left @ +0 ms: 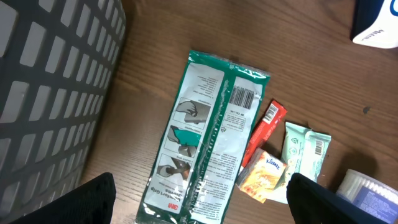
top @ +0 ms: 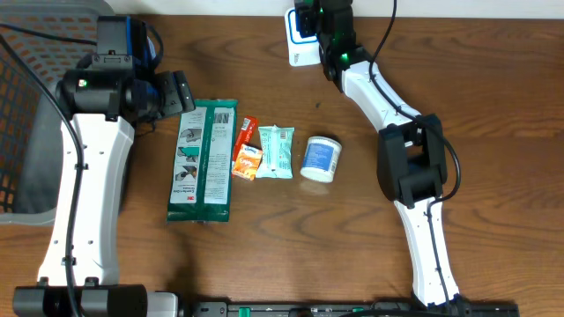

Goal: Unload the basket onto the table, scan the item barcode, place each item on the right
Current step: 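Carry the jar to the white scanner and hold its label there, then move the jar to the right edge and set it down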

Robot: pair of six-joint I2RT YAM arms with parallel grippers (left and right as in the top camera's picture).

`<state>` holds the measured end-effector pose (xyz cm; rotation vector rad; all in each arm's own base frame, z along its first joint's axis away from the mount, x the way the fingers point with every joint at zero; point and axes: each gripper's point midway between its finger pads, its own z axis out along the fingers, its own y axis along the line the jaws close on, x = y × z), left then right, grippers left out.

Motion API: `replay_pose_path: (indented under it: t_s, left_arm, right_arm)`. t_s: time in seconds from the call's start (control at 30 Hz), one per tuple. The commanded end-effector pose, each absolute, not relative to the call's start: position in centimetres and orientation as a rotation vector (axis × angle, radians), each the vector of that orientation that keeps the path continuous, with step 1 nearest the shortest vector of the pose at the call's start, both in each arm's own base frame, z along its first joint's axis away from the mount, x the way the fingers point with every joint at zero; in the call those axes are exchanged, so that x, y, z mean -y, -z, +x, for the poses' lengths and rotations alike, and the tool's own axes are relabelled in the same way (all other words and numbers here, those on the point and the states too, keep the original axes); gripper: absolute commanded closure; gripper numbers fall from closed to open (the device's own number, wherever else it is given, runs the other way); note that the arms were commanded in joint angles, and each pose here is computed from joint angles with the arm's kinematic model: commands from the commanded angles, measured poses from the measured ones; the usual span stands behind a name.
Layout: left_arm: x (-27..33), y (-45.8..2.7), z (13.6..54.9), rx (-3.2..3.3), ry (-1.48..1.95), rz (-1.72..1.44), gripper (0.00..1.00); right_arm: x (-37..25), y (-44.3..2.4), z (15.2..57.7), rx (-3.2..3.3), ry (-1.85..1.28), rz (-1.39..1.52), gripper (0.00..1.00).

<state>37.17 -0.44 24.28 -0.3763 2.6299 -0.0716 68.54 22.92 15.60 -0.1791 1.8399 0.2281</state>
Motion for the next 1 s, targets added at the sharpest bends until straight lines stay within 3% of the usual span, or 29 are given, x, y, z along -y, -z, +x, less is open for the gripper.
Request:
replay_pose_path:
  t_s: [0.0, 0.17, 0.33, 0.63, 0.77, 0.97]
  left_arm:
    - [0.4, -23.9, 37.2, -2.642, 0.076, -0.373, 0.12]
    - [0.4, -23.9, 37.2, -2.642, 0.076, -0.373, 0.12]
    - [0.4, -23.9, 37.2, -2.642, 0.076, -0.373, 0.12]
    - [0.4, -23.9, 37.2, -2.642, 0.076, -0.373, 0.12]
    - [0.4, -23.9, 37.2, -2.642, 0.076, -0.373, 0.12]
    - [0.4, -23.9, 37.2, -2.642, 0.076, -0.373, 0.12]
  right_arm:
    - [-22.8, -17.0, 68.8, -1.811, -0.248, -0.165, 0.99]
    - [-23.0, -18.8, 68.5, -1.787, -0.253, -0.165, 0.99]
    - [-22.3, -23.8, 67.2, -1.767, -0.255, -0.16, 0.99]
    - [-18.2, -33.7, 59.2, -1.918, -0.21, -0.166, 0.99]
    - [-13.6, -34.6, 54.9, -2.063, -0.149, -0.129, 0.99]
    - [-3.7, -31.6, 48.9, -2.357, -0.016, 0.035, 0.99]
